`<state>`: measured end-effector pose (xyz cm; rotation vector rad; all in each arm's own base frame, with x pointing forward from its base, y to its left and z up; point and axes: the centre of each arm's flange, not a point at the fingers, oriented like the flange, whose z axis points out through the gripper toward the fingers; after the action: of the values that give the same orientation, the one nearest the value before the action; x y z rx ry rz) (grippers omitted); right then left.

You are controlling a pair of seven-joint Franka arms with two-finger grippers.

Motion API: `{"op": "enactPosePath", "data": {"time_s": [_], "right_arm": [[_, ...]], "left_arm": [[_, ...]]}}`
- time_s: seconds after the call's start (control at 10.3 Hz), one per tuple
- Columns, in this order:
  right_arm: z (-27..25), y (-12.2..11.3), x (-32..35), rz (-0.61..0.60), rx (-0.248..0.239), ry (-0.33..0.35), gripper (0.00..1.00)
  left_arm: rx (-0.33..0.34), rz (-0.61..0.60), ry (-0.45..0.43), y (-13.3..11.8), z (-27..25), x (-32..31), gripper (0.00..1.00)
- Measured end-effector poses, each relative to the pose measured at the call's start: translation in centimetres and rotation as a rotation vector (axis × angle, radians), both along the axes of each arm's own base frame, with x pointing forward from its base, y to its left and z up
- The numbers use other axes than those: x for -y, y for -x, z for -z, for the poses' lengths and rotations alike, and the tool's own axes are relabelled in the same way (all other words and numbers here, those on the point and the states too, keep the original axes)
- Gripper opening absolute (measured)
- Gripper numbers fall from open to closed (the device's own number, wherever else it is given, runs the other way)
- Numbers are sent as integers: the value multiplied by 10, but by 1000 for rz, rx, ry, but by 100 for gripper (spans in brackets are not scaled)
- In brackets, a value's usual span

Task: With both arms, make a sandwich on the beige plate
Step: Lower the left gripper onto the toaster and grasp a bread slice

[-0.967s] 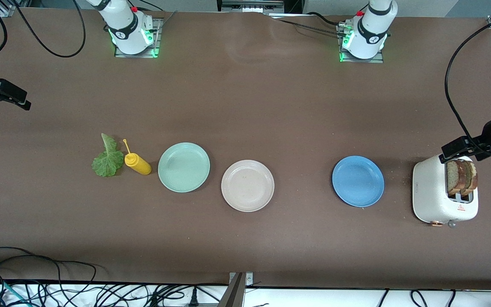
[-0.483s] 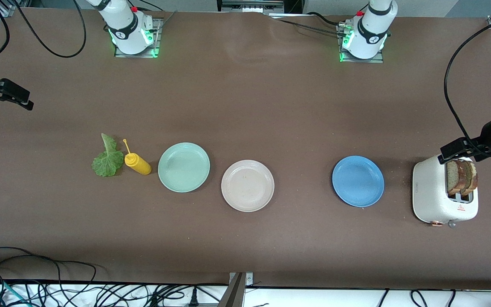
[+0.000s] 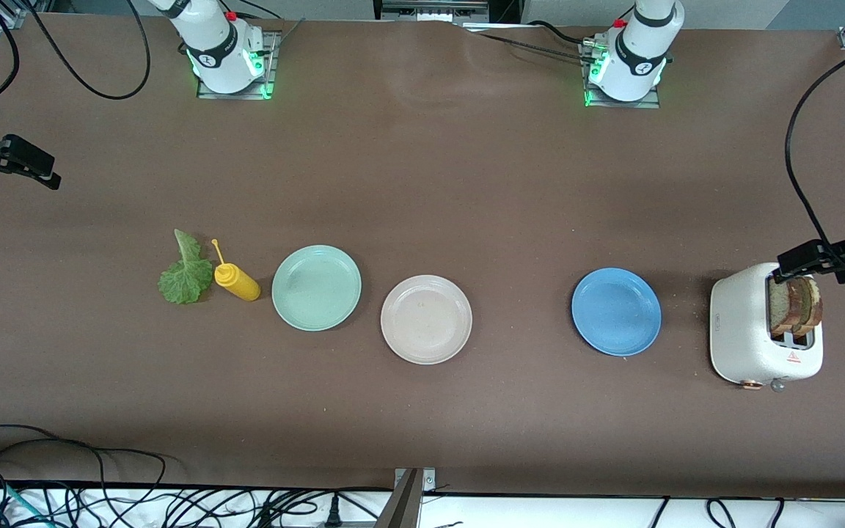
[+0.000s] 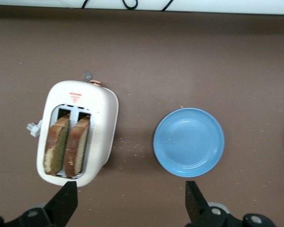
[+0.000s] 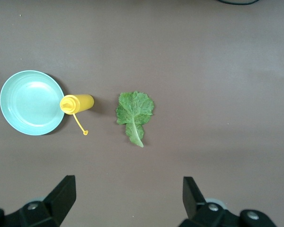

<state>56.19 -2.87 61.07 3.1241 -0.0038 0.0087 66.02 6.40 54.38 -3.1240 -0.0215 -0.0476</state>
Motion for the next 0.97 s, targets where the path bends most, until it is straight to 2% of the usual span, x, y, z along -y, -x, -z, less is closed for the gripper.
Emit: {"op": "enactPosePath", "data": {"time_s": [0.19, 0.68, 0.97], "right_arm": [[0, 0, 0, 0, 0, 0, 100], [0, 0, 0, 0, 0, 0, 100], [0, 0, 0, 0, 0, 0, 100]], "left_arm": [[-51, 41, -51, -7, 30, -18, 100], [-185, 100, -16, -22, 124, -45, 100], [-214, 134, 3, -19, 144, -75, 100]]}}
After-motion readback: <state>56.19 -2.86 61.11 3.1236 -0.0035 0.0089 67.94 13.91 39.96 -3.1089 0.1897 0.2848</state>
